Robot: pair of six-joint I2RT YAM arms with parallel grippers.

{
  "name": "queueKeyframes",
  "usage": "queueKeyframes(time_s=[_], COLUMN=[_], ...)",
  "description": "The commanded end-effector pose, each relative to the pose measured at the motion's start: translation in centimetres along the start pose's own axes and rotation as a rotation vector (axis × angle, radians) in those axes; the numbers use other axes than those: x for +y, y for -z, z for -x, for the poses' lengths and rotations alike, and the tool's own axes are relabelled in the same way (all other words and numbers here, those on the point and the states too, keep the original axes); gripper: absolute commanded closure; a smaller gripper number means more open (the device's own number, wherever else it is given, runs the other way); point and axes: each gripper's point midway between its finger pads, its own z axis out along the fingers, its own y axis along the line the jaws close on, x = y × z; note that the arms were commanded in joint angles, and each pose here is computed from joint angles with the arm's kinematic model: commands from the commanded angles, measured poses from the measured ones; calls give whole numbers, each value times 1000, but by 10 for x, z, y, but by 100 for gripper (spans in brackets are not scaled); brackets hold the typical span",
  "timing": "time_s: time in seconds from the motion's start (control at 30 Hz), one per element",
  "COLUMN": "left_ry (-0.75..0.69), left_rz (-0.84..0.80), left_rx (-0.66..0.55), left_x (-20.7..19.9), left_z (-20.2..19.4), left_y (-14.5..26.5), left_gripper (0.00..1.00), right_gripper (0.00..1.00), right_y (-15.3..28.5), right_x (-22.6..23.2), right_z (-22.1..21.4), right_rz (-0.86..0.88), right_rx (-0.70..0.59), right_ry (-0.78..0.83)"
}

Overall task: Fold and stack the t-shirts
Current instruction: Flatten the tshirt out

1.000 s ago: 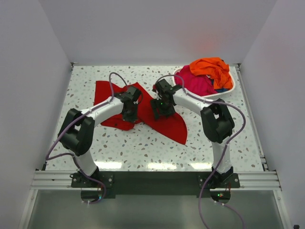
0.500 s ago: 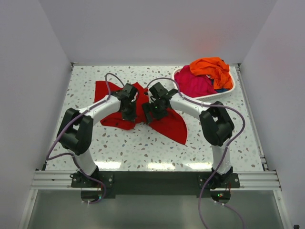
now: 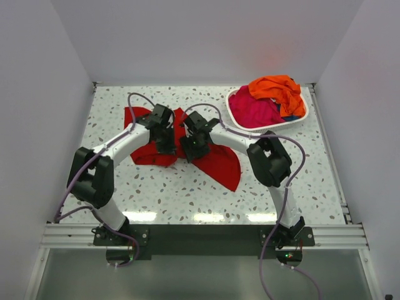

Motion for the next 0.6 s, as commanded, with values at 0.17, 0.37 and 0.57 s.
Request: queueKeyframes(time_s=[0.17, 0.37, 0.57], left_ry=[28, 34, 82], left_rz=[-55, 47, 162], left_rx=[-68, -98, -164], left_x=[5, 41, 91], left_z=[11, 20, 49], left_y=[30, 41, 64], left_gripper=[100, 100, 100], right_gripper=[93, 100, 100], right_y=[14, 48, 118], right_x=[-31, -49, -100], right_z=[34, 48, 45], right_rz=[-188, -242, -265], right_rx=[-107, -159, -193], right_ry=[-23, -75, -287])
